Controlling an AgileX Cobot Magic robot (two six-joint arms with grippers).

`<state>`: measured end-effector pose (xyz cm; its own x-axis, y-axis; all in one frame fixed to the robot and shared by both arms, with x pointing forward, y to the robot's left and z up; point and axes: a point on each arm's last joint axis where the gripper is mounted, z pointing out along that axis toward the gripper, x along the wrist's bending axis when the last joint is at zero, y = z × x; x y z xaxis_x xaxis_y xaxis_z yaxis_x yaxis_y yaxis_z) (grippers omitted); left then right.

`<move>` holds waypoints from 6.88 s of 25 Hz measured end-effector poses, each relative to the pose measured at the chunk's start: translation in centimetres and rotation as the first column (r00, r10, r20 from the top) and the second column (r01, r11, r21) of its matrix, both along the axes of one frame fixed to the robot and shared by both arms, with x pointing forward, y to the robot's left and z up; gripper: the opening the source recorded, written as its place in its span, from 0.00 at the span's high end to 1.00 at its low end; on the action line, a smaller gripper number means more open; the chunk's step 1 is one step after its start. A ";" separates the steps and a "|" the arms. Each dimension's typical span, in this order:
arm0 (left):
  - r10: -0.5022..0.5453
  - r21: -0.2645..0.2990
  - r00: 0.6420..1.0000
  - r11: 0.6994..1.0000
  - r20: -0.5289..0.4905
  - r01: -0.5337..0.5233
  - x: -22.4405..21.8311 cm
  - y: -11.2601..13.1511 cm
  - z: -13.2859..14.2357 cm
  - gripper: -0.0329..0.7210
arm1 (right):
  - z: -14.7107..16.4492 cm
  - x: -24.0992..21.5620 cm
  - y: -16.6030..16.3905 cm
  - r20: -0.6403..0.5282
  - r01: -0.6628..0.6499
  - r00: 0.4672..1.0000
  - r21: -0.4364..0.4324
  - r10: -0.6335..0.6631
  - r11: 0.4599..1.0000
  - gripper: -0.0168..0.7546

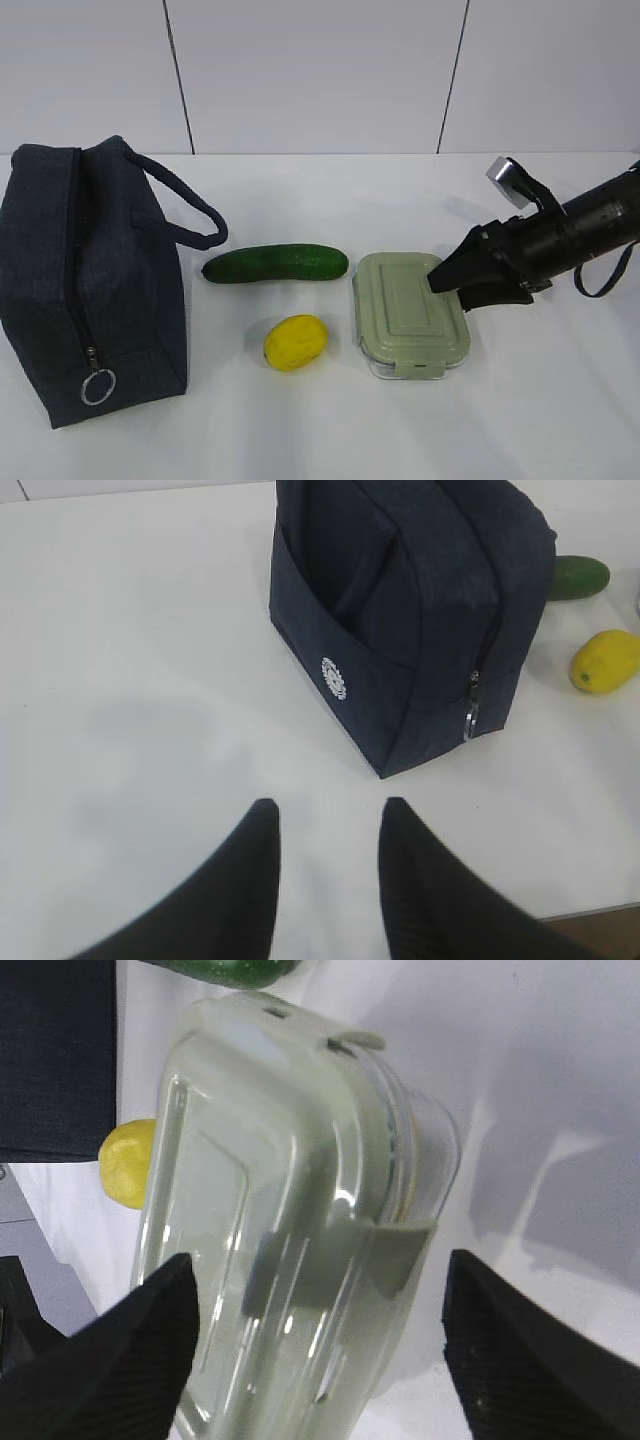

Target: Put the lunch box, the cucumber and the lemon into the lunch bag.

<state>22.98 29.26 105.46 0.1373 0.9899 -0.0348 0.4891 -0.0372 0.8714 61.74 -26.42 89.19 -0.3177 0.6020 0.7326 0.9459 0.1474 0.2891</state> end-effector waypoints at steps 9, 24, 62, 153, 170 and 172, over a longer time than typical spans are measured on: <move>0.000 0.000 1.000 1.000 0.000 0.000 0.0 0.0 0.0 0.63 | -1.3 0.1 0.2 -0.040 0.017 0.999 0.034 -0.016 0.999 0.23; 0.000 0.000 1.000 1.000 0.000 0.000 0.0 0.0 0.0 0.64 | -1.2 0.2 0.5 -0.024 0.008 1.000 0.047 -0.007 0.999 0.46; 0.000 0.000 1.000 1.000 0.000 0.000 0.0 0.0 0.0 0.63 | -1.2 0.2 0.6 -0.018 0.012 1.000 0.058 -0.011 0.998 0.47; 0.076 -0.407 0.832 0.845 -0.550 -0.346 30.8 -1.2 -2.7 0.86 | 11.9 -1.5 0.4 0.041 0.135 0.990 0.008 -0.135 0.991 0.47; 0.025 -0.453 0.860 0.842 -0.510 -0.293 31.9 -1.7 0.6 0.96 | 18.6 -0.2 1.2 0.061 0.252 0.965 0.084 -0.257 0.964 0.48; 0.018 -0.462 0.858 0.837 -0.514 -0.294 31.9 -1.7 0.6 0.96 | 19.6 -0.1 2.2 0.070 0.238 0.967 0.093 -0.245 0.967 0.48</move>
